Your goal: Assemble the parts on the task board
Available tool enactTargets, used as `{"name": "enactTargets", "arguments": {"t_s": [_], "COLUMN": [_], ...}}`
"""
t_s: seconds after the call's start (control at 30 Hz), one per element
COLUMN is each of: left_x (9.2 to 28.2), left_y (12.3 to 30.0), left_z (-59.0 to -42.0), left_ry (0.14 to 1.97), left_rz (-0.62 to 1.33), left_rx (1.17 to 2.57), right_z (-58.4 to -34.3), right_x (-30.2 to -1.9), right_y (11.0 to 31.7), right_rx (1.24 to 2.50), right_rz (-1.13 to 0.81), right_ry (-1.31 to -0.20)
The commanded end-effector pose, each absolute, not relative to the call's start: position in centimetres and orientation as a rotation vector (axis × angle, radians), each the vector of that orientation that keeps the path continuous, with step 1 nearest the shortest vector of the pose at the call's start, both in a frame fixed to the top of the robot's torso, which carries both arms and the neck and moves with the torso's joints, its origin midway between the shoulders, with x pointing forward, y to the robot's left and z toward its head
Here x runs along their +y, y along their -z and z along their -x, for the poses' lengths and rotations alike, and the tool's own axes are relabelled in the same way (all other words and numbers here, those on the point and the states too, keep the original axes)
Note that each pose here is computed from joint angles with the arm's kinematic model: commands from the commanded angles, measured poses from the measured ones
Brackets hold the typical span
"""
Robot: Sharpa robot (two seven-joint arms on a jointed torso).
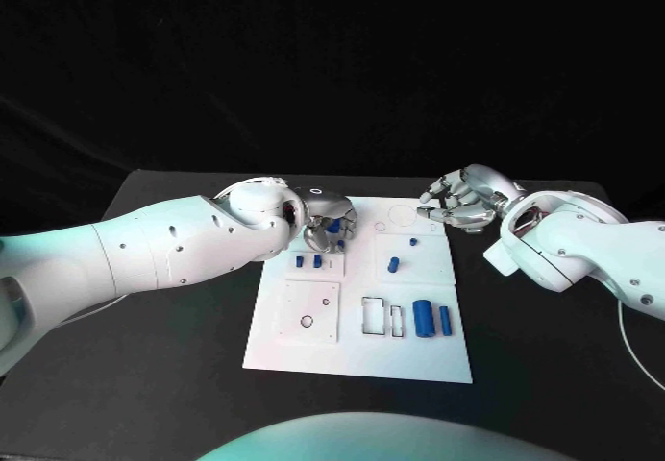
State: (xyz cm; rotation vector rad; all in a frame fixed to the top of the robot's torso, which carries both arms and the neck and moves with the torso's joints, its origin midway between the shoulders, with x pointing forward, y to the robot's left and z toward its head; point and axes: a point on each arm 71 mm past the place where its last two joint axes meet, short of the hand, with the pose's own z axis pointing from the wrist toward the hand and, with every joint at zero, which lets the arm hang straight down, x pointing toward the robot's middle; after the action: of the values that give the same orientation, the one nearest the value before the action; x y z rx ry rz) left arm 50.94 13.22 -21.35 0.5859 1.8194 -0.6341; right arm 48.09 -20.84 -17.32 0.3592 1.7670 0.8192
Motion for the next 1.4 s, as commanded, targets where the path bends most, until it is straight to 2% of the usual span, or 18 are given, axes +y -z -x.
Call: {"name": "enactTargets", "arguments": {"t_s": [0.03,0.9,1.4], "left_x": [13.0,12.7,12.6], "left_y": [21.6,22.7,22.8], "left_z": [-50.9,-51.3,-51.3], "left_ry": [0.62,0.586,0.592], "left_rz": [-0.61,-0.592,-0.577], "left_rx": [1.848,1.912,1.92], "right_z": [-48.0,-48.0,-48.0], "right_x": [-20.6,-20.5,-20.5], "right_y": [17.3,17.3,17.3], "right_rx": [1.765,1.771,1.772], "right_rz": [-0.346,-0.341,-0.341], "right_ry": [-0.828,-0.832,-0.832]}}
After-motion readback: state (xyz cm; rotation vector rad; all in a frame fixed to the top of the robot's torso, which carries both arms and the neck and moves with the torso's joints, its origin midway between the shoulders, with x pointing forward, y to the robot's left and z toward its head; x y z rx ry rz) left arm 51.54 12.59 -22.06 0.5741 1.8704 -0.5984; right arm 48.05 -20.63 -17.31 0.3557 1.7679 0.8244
